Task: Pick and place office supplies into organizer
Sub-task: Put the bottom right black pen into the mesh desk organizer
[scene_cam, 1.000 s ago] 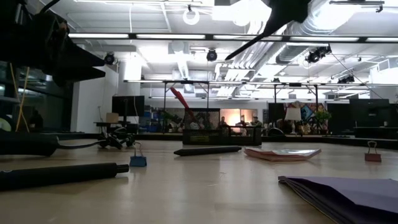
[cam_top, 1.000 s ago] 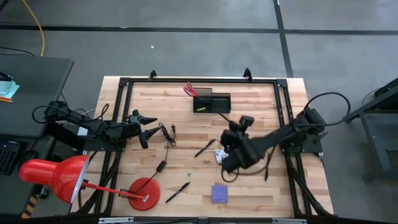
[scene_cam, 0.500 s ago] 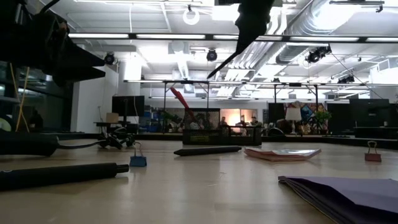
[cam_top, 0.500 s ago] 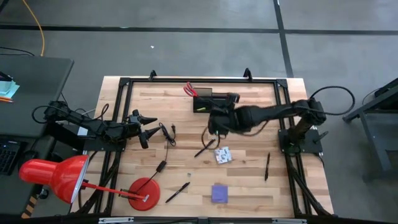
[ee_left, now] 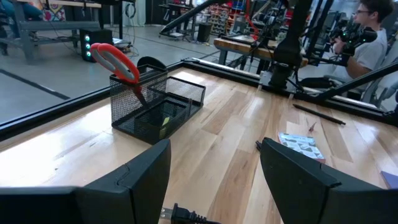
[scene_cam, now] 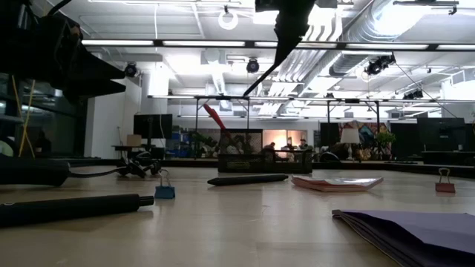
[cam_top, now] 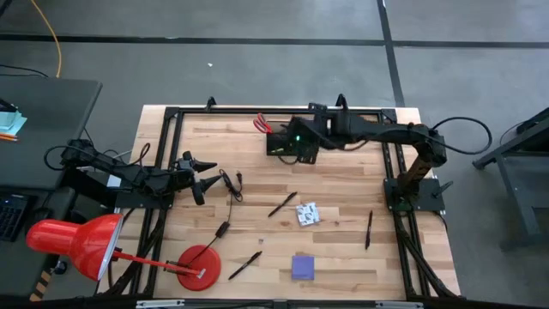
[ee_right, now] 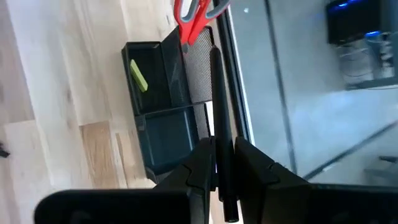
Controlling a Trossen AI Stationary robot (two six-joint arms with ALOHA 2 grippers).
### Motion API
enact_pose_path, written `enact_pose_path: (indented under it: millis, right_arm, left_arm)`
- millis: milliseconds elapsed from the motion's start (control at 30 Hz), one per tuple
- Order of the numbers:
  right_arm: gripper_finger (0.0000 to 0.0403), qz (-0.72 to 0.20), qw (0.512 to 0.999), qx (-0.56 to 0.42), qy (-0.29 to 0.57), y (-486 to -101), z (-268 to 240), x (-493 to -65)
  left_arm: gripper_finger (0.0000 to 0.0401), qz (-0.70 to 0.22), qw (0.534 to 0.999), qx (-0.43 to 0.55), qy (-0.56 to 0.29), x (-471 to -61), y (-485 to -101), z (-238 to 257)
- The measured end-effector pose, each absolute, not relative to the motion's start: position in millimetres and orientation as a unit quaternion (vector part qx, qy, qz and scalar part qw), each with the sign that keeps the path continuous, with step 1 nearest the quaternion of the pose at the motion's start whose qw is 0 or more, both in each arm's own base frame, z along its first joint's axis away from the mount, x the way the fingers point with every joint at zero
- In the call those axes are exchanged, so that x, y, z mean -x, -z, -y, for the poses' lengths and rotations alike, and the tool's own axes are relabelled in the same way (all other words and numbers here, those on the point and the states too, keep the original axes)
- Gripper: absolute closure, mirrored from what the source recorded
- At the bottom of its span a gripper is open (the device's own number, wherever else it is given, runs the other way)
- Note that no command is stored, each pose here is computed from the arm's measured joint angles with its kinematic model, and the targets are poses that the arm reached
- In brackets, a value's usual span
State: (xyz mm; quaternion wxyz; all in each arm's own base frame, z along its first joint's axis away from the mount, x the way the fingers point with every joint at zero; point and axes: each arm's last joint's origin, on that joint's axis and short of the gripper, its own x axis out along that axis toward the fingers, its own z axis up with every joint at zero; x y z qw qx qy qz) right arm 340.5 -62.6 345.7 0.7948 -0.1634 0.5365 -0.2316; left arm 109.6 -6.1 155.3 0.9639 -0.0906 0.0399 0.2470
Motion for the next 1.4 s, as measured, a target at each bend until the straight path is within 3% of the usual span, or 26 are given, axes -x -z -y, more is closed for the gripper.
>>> enact_pose_path:
  millis: [633,1400]
  right_arm:
    - [0.0372,-0.587,0.785,0.112,0.164,-331,133,-338]
    - [0.0370,-0.672,0.731,0.086,0.080,-300,167,-394]
  left_arm:
    - [0.0169,-0.040,0.964,0.091,-0.247,-110,-155,6]
    - [0.0169,-0.040,0.964,0.091,-0.247,-110,-155,6]
